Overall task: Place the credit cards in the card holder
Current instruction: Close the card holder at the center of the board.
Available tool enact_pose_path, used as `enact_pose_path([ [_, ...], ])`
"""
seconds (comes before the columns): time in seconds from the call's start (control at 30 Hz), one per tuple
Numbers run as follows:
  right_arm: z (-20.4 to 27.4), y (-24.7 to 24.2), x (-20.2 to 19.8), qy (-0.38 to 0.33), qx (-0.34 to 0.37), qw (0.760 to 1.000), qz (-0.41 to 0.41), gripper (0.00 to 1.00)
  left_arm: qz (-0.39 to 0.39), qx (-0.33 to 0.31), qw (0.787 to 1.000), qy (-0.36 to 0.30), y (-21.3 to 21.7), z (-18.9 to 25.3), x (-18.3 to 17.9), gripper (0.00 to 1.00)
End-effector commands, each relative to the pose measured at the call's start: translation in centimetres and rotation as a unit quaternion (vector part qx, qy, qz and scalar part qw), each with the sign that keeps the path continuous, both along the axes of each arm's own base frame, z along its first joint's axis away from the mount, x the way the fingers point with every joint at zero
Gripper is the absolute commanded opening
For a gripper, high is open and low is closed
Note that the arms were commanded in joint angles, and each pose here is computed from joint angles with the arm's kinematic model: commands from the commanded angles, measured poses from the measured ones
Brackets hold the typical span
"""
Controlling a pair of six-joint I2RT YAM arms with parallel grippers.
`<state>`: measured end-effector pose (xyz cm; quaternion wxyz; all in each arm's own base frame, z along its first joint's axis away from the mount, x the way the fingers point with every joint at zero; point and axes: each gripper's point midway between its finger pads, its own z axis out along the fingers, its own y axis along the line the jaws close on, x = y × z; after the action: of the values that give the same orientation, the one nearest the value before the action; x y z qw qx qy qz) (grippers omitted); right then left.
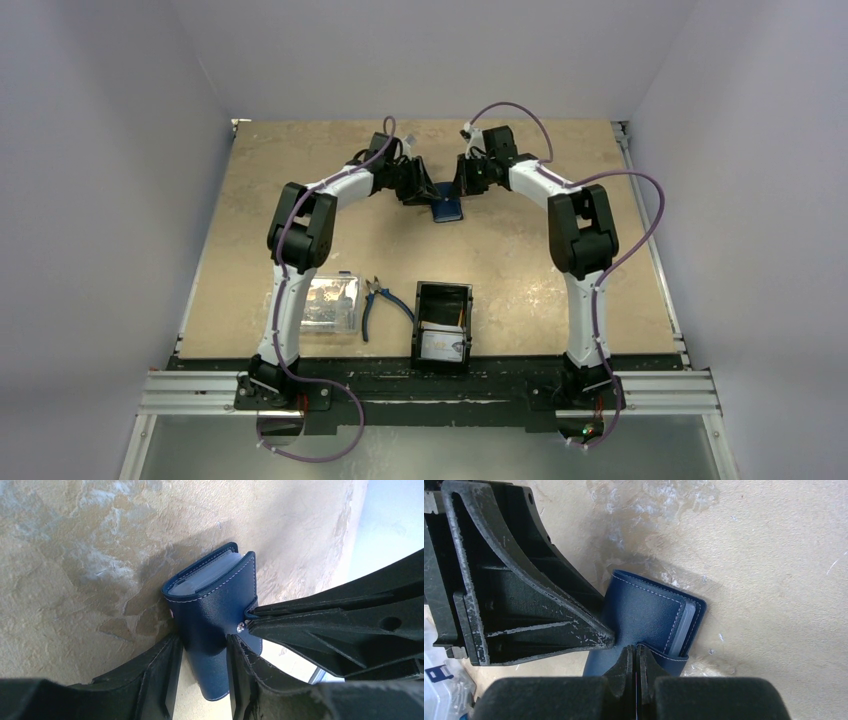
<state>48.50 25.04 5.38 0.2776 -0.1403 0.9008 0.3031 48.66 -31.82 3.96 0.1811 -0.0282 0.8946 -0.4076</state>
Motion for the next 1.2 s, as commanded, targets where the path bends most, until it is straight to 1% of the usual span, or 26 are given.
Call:
enact_pose_path([
  [0.0, -1.5, 3.0, -3.8, 0.037, -0.01, 0.997, 0.062, 0.0, -0.023, -0.021, 1.0, 0.005, -2.1, -0.3, -1.4, 0.4],
  [0.13, -2.5, 3.7, -4.9, 0.046, -0.013, 0.996, 0.077, 0.0, -0.022, -0.037, 0.999, 0.014, -2.5, -0.4, -1.7, 0.39],
  [0.47, -4.7, 5.0, -7.4, 0.054, -0.034, 0.995, 0.079, 0.0, -0.021, -0.047, 0.999, 0.014, -3.0, 0.1, -1.8, 0.37],
  [0.57, -5.2, 5.3, -8.4, 0.06, -0.022, 0.995, 0.081, 0.0, -0.02, -0.051, 0.998, 0.015, -3.0, 0.2, -1.8, 0.36],
  [0.73, -6.6, 5.5, -9.6, 0.056, -0.025, 0.995, 0.084, 0.0, -0.018, -0.062, 0.998, 0.021, -3.2, 0.1, -2.0, 0.35],
  [0.93, -8.6, 6.3, -10.9, 0.053, -0.048, 0.994, 0.088, 0.0, -0.019, -0.071, 0.997, 0.02, -3.5, 0.5, -2.1, 0.35],
  [1.0, -9.2, 6.6, -11.4, 0.063, -0.038, 0.993, 0.088, 0.0, -0.019, -0.073, 0.997, 0.021, -3.5, 0.5, -2.2, 0.35],
  [1.17, -9.3, 8.6, -12.8, 0.107, 0.041, 0.99, 0.087, 0.04, -0.021, -0.079, 0.996, 0.029, -3.6, 0.5, -2.5, 0.34],
])
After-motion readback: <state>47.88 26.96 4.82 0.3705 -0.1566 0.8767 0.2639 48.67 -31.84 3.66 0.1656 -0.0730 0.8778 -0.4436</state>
